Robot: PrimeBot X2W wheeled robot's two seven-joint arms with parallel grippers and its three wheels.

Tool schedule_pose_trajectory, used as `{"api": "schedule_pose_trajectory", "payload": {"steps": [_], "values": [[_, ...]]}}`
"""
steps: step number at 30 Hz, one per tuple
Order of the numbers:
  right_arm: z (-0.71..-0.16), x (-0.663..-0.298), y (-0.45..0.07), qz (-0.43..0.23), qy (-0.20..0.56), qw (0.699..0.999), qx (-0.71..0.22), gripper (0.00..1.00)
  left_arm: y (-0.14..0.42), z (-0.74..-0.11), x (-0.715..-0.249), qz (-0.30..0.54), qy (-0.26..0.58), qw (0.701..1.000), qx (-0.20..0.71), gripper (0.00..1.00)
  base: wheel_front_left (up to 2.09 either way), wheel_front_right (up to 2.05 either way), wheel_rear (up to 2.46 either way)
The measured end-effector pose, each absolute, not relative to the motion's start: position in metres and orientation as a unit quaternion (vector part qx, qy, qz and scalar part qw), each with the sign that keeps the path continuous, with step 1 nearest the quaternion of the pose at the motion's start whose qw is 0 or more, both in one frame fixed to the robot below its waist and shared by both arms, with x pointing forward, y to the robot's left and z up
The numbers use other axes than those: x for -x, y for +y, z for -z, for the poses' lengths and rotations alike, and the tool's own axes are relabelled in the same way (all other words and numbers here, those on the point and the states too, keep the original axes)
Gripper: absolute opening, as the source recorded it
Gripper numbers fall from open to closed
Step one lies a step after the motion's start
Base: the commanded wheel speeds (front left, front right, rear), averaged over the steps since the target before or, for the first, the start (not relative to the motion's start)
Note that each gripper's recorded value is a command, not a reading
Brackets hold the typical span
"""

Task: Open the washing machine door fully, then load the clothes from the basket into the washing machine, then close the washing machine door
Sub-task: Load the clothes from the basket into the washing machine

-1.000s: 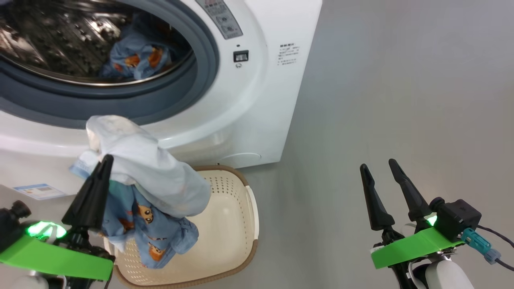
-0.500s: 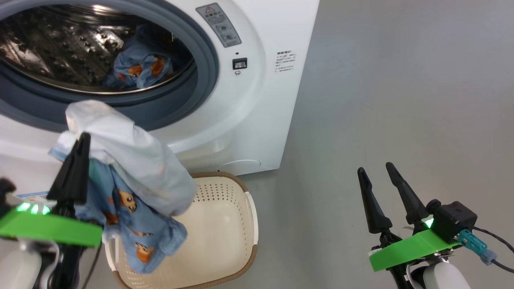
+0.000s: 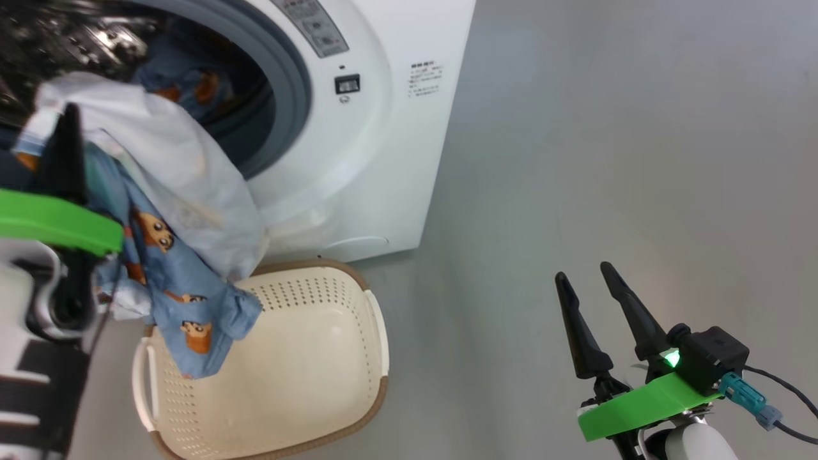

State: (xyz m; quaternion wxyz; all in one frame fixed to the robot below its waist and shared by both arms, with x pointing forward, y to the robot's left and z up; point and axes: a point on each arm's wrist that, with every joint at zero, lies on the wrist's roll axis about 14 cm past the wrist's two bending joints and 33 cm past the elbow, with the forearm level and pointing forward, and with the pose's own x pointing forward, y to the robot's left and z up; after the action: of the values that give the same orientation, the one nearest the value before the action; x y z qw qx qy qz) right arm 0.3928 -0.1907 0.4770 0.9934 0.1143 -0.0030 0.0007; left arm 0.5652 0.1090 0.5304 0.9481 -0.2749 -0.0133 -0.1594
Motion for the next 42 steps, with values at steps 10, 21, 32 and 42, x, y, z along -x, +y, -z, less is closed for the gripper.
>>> {"api": "schedule_pose_trajectory", "payload": {"steps": [10,21,32,42], "values": [[-0.465,-0.395,-0.191,0.002,0.014,0.994,-0.11,1.0,0.102,-0.488,-0.611,0.162,0.041,0.962,0.214,0.0,0.0,0.0,0.0],[-0.45,-0.392,-0.202,0.026,0.037,0.993,-0.106,1.0,0.108,-0.488,-0.678,0.161,0.002,0.966,0.203,0.0,0.0,0.0,0.0],[-0.438,-0.385,-0.213,0.047,0.059,0.992,-0.098,1.0,0.082,-0.46,-0.687,0.175,0.015,0.963,0.204,1.0,0.0,0.0,0.0],[-0.439,-0.39,-0.204,0.032,0.054,0.993,-0.105,1.0,0.09,-0.457,-0.674,0.174,0.039,0.966,0.185,1.0,0.0,0.0,0.0]]}}
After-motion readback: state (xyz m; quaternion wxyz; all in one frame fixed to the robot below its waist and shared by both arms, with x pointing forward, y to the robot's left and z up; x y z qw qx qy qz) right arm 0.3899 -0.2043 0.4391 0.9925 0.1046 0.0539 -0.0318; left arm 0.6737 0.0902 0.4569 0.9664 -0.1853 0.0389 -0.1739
